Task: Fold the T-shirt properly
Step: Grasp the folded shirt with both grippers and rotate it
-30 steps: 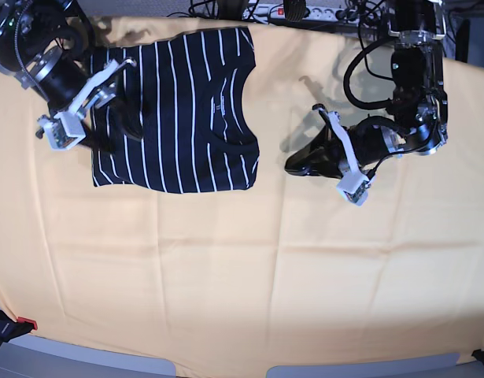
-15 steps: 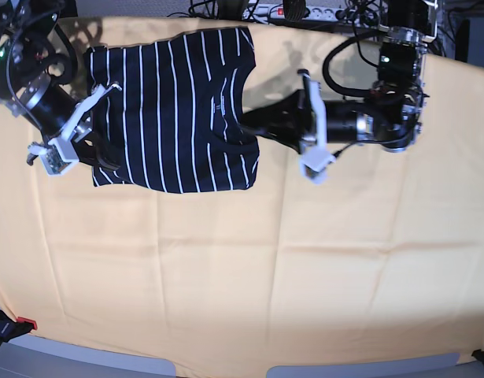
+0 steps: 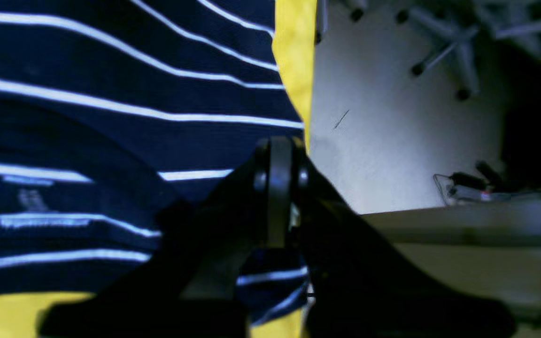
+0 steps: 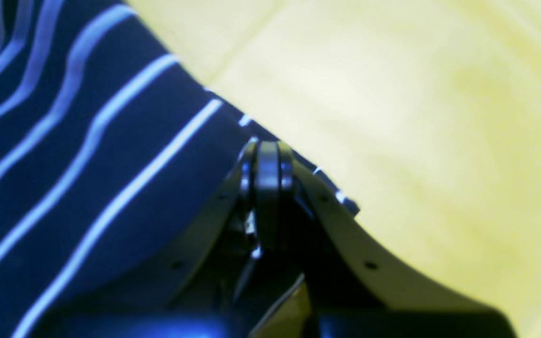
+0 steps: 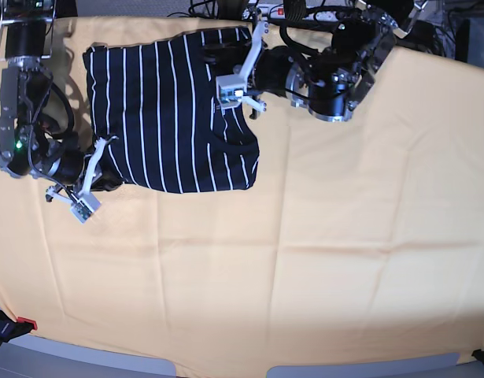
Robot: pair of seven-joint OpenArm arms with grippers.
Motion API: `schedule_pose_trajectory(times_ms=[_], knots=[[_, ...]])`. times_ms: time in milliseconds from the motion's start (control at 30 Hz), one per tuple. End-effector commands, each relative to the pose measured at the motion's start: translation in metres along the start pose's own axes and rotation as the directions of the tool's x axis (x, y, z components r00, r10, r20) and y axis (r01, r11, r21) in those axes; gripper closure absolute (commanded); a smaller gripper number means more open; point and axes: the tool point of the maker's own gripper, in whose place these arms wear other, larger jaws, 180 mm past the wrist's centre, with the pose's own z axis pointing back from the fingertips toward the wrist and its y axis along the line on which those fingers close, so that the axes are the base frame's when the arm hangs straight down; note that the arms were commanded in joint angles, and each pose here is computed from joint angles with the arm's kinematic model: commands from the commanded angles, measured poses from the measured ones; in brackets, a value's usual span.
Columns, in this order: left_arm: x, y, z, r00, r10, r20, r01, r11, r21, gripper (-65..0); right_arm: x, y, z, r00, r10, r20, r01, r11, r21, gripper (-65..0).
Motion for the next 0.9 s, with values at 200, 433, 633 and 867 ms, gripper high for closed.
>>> schedule_pose_trajectory(times_ms=[200, 433, 633, 867], knots=[[-0.001, 0.007, -0.007, 0.997, -0.075, -0.024, 0.076, 0.995, 0.064, 0.0, -0.004, -0.011, -0.004, 0.997, 0.054, -0.059, -0.054, 0.999, -0.001, 0.0], [-0.023, 0.026, -0.01, 0.997, -0.029, -0.07, 0.036, 0.994, 0.105, 0.0, -0.017, -0.004, -0.002, 0.994, 0.031, -0.107, -0.027, 0.999, 0.033, 0.0], [-0.017, 0.066, 0.001, 0.996, -0.038, -0.086, 0.052, 0.985, 0.162, 0.0, -0.029, 0.013, 0.004, 0.991, 0.045, -0.124, -0.037, 0.997, 0.063, 0.0], [-0.004, 0.137, 0.028, 0.993, -0.064, -0.1, 0.091, 0.95, 0.298, 0.0, -0.056, 0.032, 0.027, 0.974, 0.124, -0.19, -0.108, 0.99, 0.09, 0.0]])
